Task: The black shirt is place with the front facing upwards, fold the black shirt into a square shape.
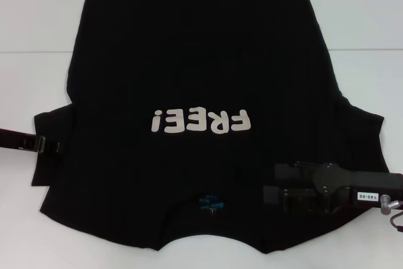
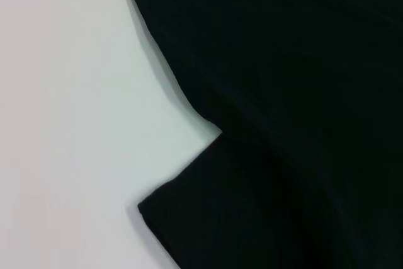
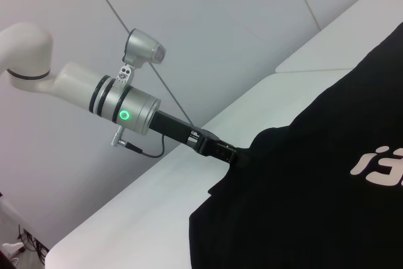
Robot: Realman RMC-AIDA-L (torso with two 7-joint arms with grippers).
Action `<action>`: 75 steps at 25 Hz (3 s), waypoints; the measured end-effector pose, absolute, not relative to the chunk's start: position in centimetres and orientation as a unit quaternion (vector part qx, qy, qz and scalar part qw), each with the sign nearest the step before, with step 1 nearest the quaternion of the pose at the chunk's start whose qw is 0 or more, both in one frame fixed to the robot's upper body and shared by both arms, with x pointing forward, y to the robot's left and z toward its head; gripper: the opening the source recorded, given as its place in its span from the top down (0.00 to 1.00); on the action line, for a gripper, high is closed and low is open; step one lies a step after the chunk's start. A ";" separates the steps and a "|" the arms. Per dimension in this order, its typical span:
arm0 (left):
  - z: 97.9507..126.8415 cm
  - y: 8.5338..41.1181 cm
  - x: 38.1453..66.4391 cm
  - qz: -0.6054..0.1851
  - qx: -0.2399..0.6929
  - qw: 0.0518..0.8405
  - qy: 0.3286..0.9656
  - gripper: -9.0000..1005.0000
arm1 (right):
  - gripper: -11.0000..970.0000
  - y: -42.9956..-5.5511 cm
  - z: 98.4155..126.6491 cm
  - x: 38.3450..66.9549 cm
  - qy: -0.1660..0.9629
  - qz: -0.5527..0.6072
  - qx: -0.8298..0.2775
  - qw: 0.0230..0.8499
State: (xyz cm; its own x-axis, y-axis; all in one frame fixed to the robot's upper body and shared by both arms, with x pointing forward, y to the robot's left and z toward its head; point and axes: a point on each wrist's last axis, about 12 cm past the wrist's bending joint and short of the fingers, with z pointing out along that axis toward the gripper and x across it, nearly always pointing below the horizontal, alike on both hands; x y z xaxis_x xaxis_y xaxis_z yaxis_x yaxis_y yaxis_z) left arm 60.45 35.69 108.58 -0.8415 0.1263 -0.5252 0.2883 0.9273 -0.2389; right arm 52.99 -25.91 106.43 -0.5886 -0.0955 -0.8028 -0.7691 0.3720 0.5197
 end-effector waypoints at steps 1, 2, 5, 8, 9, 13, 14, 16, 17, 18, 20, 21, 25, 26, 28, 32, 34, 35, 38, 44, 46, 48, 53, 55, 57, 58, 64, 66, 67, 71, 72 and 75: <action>108.6 35.7 60.4 -0.156 0.110 0.259 0.947 0.40 | 0.04 -25.9 106.4 53.0 0.751 0.481 -0.288 0.350; 108.6 35.7 60.4 -0.156 0.110 0.259 0.947 0.43 | 0.04 -25.9 106.4 53.0 0.751 0.481 -0.288 0.350; 108.6 35.7 60.4 -0.156 0.110 0.259 0.947 0.57 | 0.04 -25.8 106.4 53.0 0.750 0.482 -0.288 0.350; 108.7 35.7 60.5 -0.156 0.109 0.262 0.946 0.74 | 0.04 -25.8 106.4 53.0 0.750 0.481 -0.288 0.350; 108.7 35.7 60.5 -0.156 0.109 0.262 0.946 0.82 | 0.04 -25.8 106.4 53.0 0.750 0.481 -0.288 0.350; 108.7 35.7 60.5 -0.155 0.109 0.263 0.946 0.94 | 0.04 -25.8 106.4 53.0 0.750 0.481 -0.288 0.350; 108.7 35.7 60.5 -0.155 0.109 0.264 0.946 0.95 | 0.04 -25.8 106.4 53.0 0.750 0.481 -0.288 0.350; 108.8 35.7 60.6 -0.155 0.110 0.265 0.946 0.97 | 0.04 -25.8 106.4 53.0 0.750 0.481 -0.288 0.350; 108.8 35.7 60.6 -0.154 0.110 0.265 0.945 0.97 | 0.04 -25.8 106.4 53.0 0.750 0.481 -0.288 0.350; 108.9 35.7 60.7 -0.153 0.110 0.266 0.945 0.97 | 0.04 -25.9 106.4 53.0 0.750 0.481 -0.288 0.351; 109.1 35.9 60.8 -0.149 0.111 0.270 0.945 0.97 | 0.04 -25.9 106.4 53.0 0.750 0.480 -0.287 0.352; 109.3 36.1 60.8 -0.146 0.110 0.272 0.945 0.97 | 0.04 -25.9 106.4 53.0 0.750 0.480 -0.287 0.353; 110.6 37.1 60.9 -0.139 0.102 0.285 0.943 0.97 | 0.04 -26.1 106.5 53.0 0.751 0.479 -0.284 0.356; 111.0 37.4 60.8 -0.138 0.099 0.287 0.943 0.97 | 0.04 -26.2 106.5 53.0 0.751 0.479 -0.283 0.356; 111.6 37.8 60.8 -0.136 0.096 0.290 0.943 0.96 | 0.04 -26.2 106.5 53.0 0.751 0.478 -0.283 0.357; 112.7 38.5 60.8 -0.129 0.092 0.297 0.942 0.96 | 0.04 -26.2 106.4 53.0 0.751 0.477 -0.282 0.358; 113.1 38.8 60.8 -0.128 0.092 0.298 0.942 0.96 | 0.04 -26.2 106.4 53.0 0.752 0.477 -0.282 0.358; 113.3 38.9 60.8 -0.128 0.092 0.297 0.942 0.96 | 0.04 -26.2 106.4 53.0 0.752 0.477 -0.282 0.358; 114.0 39.0 60.7 -0.132 0.092 0.295 0.942 0.96 | 0.04 -26.3 106.4 53.0 0.752 0.476 -0.281 0.359; 115.4 38.5 60.7 -0.149 0.096 0.293 0.940 0.97 | 0.04 -26.5 106.3 52.8 0.752 0.472 -0.282 0.364; 115.7 38.1 60.9 -0.157 0.098 0.290 0.939 0.97 | 0.04 -26.6 106.2 52.8 0.752 0.471 -0.282 0.365; 116.0 37.6 60.9 -0.166 0.100 0.285 0.939 0.96 | 0.04 -26.7 106.2 52.7 0.752 0.470 -0.281 0.366; 116.7 36.7 61.0 -0.188 0.100 0.276 0.937 0.95 | 0.04 -27.1 105.9 52.3 0.753 0.468 -0.278 0.371; 117.2 36.3 61.0 -0.199 0.100 0.275 0.935 0.95 | 0.04 -27.3 105.9 52.1 0.753 0.468 -0.276 0.373; 117.5 36.0 60.9 -0.212 0.100 0.274 0.933 0.95 | 0.04 -27.5 105.8 52.0 0.753 0.466 -0.274 0.375; 117.6 35.7 61.0 -0.221 0.100 0.272 0.931 0.95 | 0.04 -27.6 105.7 51.8 0.754 0.465 -0.273 0.375; 116.5 33.5 61.0 -0.251 0.106 0.258 0.927 0.94 | 0.04 -27.9 105.4 51.4 0.755 0.463 -0.272 0.377; 116.0 32.7 61.1 -0.257 0.107 0.255 0.926 0.93 | 0.04 -27.9 105.4 51.3 0.755 0.462 -0.272 0.378; 115.6 32.2 61.2 -0.260 0.106 0.255 0.925 0.93 | 0.04 -27.9 105.4 51.3 0.755 0.462 -0.272 0.378; 114.5 31.0 61.5 -0.264 0.103 0.252 0.925 0.92 | 0.04 -28.0 105.3 51.3 0.754 0.461 -0.274 0.379; 114.1 30.7 61.5 -0.263 0.106 0.246 0.927 0.92 | 0.04 -28.0 105.3 51.3 0.754 0.461 -0.274 0.379; 113.2 29.9 61.6 -0.264 0.115 0.226 0.931 0.92 | 0.04 -28.0 105.3 51.3 0.754 0.461 -0.274 0.379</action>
State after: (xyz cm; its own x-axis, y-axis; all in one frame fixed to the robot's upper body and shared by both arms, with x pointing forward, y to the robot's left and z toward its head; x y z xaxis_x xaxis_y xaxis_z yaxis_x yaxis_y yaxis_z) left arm 61.56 29.88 113.23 -0.8720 0.0939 -0.4804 0.3324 0.8341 -0.4402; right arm 51.29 -27.99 105.33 -0.5619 -0.0640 -0.8247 -0.7629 0.4254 0.4868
